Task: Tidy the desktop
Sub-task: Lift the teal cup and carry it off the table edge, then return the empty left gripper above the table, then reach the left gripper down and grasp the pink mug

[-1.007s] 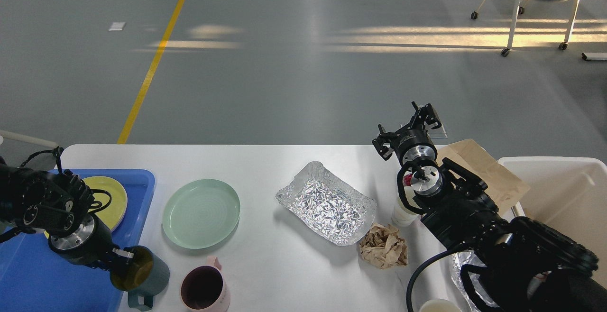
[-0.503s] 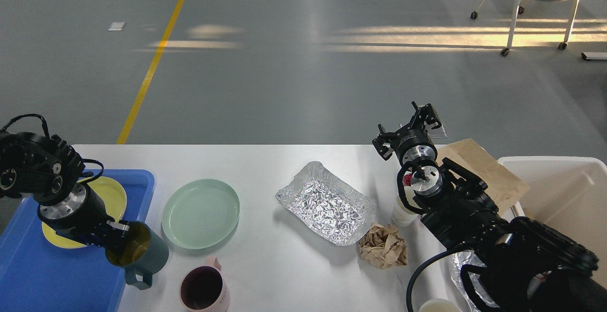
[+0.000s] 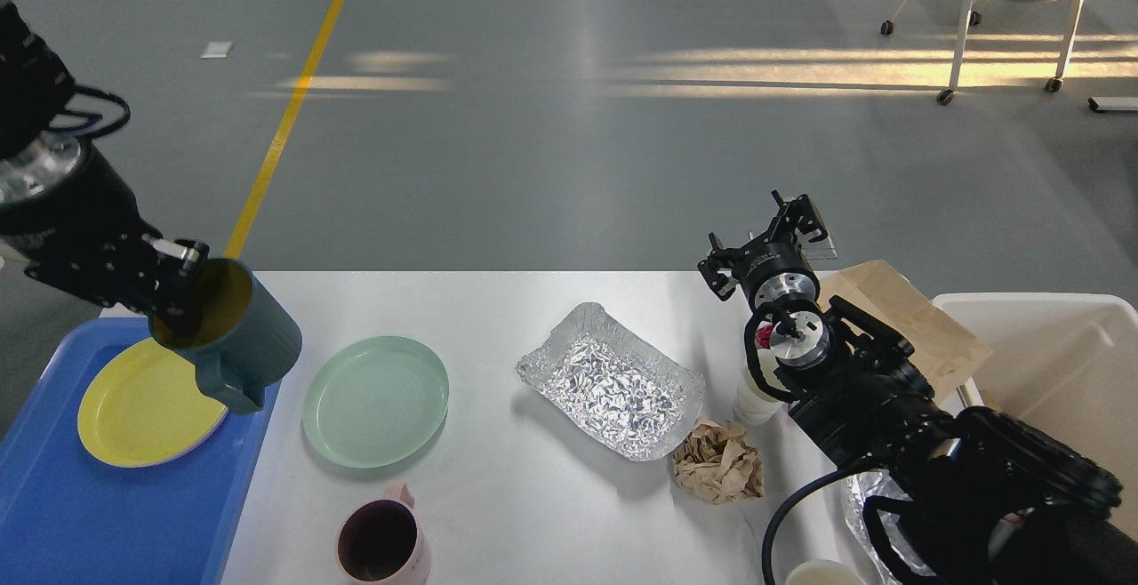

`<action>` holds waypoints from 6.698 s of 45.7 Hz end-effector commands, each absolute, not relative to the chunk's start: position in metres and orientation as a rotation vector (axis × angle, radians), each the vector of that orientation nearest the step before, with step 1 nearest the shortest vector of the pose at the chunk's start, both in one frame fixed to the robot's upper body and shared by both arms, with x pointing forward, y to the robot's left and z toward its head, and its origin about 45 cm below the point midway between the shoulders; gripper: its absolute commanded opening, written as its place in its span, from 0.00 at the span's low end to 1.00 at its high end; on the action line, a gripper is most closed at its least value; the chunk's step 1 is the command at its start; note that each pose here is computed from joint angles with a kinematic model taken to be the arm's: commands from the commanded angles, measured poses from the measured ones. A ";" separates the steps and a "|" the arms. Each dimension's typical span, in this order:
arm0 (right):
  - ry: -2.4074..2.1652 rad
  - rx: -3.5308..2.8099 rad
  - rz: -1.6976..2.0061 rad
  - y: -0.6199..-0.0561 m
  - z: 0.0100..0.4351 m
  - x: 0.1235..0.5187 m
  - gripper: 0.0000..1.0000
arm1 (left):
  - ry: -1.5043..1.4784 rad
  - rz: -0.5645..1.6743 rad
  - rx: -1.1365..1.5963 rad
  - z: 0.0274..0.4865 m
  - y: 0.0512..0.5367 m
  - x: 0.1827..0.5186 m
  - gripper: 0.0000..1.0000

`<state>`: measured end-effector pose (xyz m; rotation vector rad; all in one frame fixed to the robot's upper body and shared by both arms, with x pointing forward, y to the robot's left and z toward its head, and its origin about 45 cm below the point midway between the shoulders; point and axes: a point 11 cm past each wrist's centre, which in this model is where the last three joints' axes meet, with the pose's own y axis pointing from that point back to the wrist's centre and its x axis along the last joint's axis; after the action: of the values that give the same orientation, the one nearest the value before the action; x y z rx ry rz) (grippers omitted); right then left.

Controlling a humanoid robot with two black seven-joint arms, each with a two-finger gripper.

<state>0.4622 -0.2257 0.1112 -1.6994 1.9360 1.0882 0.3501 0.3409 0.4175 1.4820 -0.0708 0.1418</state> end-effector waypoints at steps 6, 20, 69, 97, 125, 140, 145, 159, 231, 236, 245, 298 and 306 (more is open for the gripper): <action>1.936 -1.700 1.088 -0.226 0.111 0.462 1.00 | -0.275 0.305 1.464 0.505 0.335 0.353 0.00; 1.936 -1.700 1.088 -0.226 0.111 0.462 1.00 | -0.149 0.258 1.533 0.464 0.357 0.351 0.00; 1.936 -1.700 1.088 -0.226 0.111 0.462 1.00 | 0.115 0.193 1.974 0.191 0.563 0.234 0.00; 1.936 -1.700 1.088 -0.226 0.111 0.462 1.00 | 0.106 0.172 2.032 0.176 0.580 0.222 0.00; 1.936 -1.700 1.088 -0.226 0.111 0.462 1.00 | 0.171 0.153 2.003 0.170 0.576 0.209 0.29; 1.936 -1.700 1.088 -0.226 0.111 0.462 1.00 | 0.232 0.165 1.975 0.174 0.576 0.205 0.55; 1.936 -1.700 1.088 -0.226 0.111 0.462 1.00 | 0.307 0.186 1.945 0.182 0.578 0.201 0.60; 1.936 -1.700 1.088 -0.226 0.111 0.462 1.00 | 0.389 0.245 1.878 0.220 0.572 0.221 0.71; 1.936 -1.700 1.088 -0.226 0.111 0.462 1.00 | -0.215 0.414 1.328 0.521 0.273 0.372 0.81; 1.938 -1.699 1.088 -0.226 0.111 0.462 1.00 | -0.158 0.376 1.340 0.496 0.276 0.375 0.81; 1.938 -1.699 1.088 -0.226 0.111 0.462 1.00 | -0.014 0.275 1.356 0.431 0.280 0.376 0.81; 1.936 -1.700 1.088 -0.226 0.111 0.462 1.00 | 0.269 -0.009 1.406 0.153 0.285 0.296 0.80; 1.938 -1.699 1.088 -0.226 0.111 0.462 1.00 | 0.269 -0.048 1.418 0.145 0.282 0.288 0.80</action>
<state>0.4622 -0.2257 0.1113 -1.6996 1.9358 1.0880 0.2937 0.2852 0.1508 1.4089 0.2708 -0.0175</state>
